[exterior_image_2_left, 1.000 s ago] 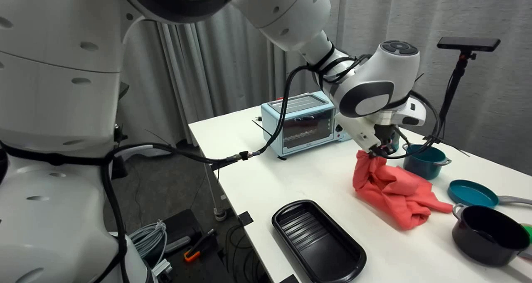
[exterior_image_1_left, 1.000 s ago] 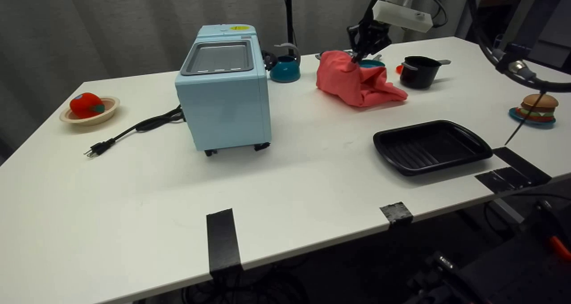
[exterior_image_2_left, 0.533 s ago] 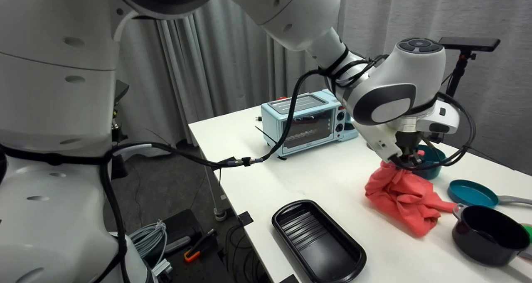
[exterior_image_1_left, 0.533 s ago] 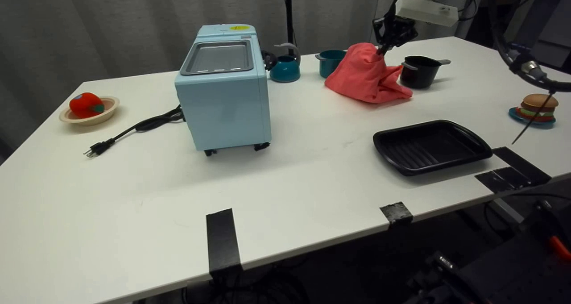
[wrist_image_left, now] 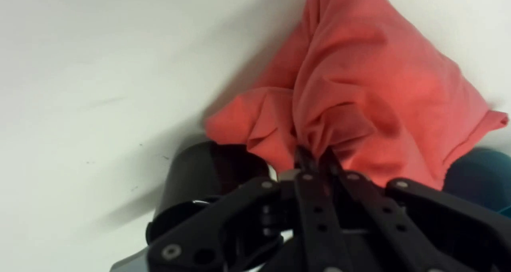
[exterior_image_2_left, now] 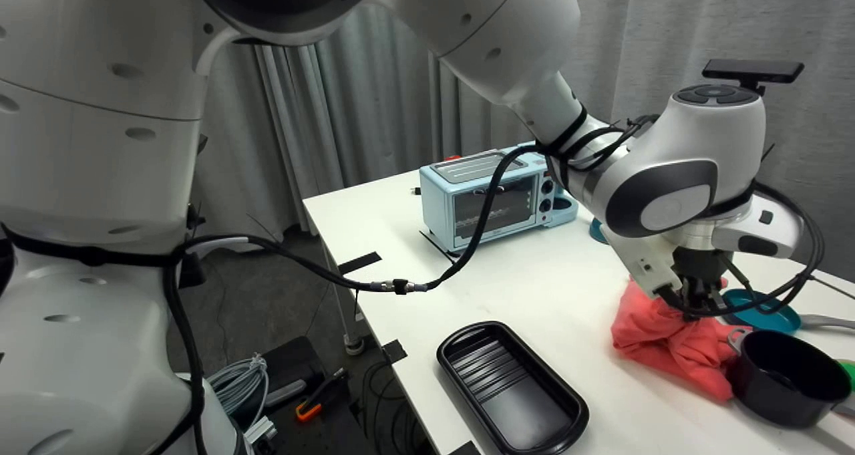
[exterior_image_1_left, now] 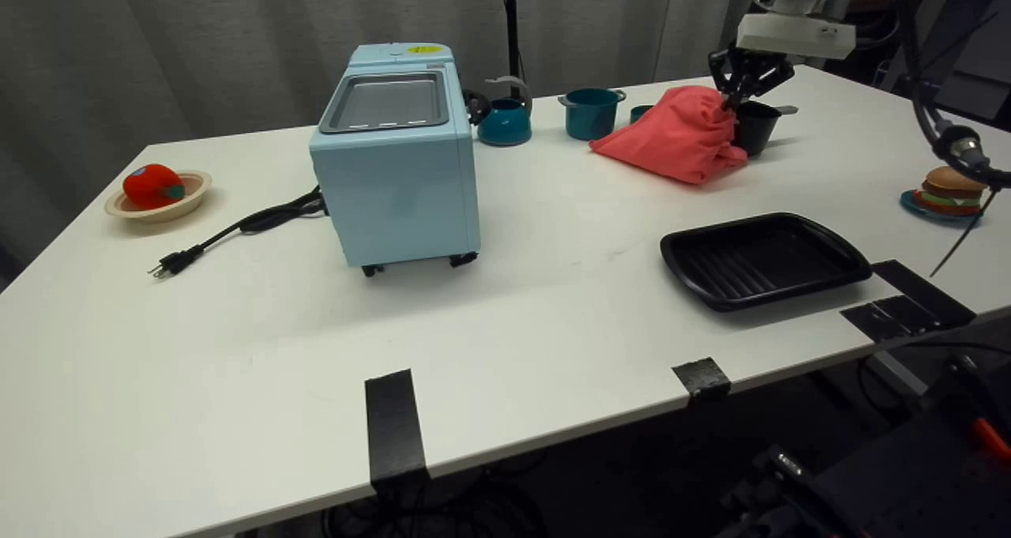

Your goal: Pick up the peach towel and fold it.

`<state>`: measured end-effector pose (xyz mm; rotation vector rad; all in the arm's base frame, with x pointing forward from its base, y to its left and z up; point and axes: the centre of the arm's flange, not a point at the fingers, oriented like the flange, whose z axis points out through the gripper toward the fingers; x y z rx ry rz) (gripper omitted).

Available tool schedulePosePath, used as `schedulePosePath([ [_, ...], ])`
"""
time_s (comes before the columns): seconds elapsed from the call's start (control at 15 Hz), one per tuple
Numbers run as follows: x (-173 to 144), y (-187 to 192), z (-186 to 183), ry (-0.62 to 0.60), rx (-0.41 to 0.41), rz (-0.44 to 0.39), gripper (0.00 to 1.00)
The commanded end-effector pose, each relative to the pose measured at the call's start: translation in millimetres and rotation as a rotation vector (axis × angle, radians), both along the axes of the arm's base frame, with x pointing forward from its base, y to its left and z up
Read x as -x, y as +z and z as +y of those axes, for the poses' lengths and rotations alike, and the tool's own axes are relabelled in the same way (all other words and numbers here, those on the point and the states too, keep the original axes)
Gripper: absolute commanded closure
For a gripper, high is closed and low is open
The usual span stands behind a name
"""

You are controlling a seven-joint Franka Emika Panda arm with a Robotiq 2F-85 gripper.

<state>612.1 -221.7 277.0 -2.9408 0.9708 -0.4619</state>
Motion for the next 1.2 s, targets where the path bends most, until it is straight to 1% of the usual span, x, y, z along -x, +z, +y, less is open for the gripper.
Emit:
schedulePosePath([
  [0.0,-12.8,-29.0,-3.1,-0.034,0.006,0.082,0.66],
  [0.07,-12.3,-34.4,-2.5,-0.034,0.003,0.097,0.63],
  [0.27,-12.8,-42.5,-1.0,-0.039,0.015,0.112,0.39],
  [0.47,-11.7,-34.1,-2.6,-0.042,0.035,0.102,0.17],
  [0.6,-7.7,-23.1,-3.3,-0.049,0.055,0.123,0.02],
  [0.67,-3.3,-16.6,-2.6,-0.050,0.065,0.142,0.00],
  [0.93,13.3,5.9,1.9,-0.036,0.083,0.219,0.00],
  [1.13,29.5,28.8,8.5,-0.008,0.090,0.238,0.00],
])
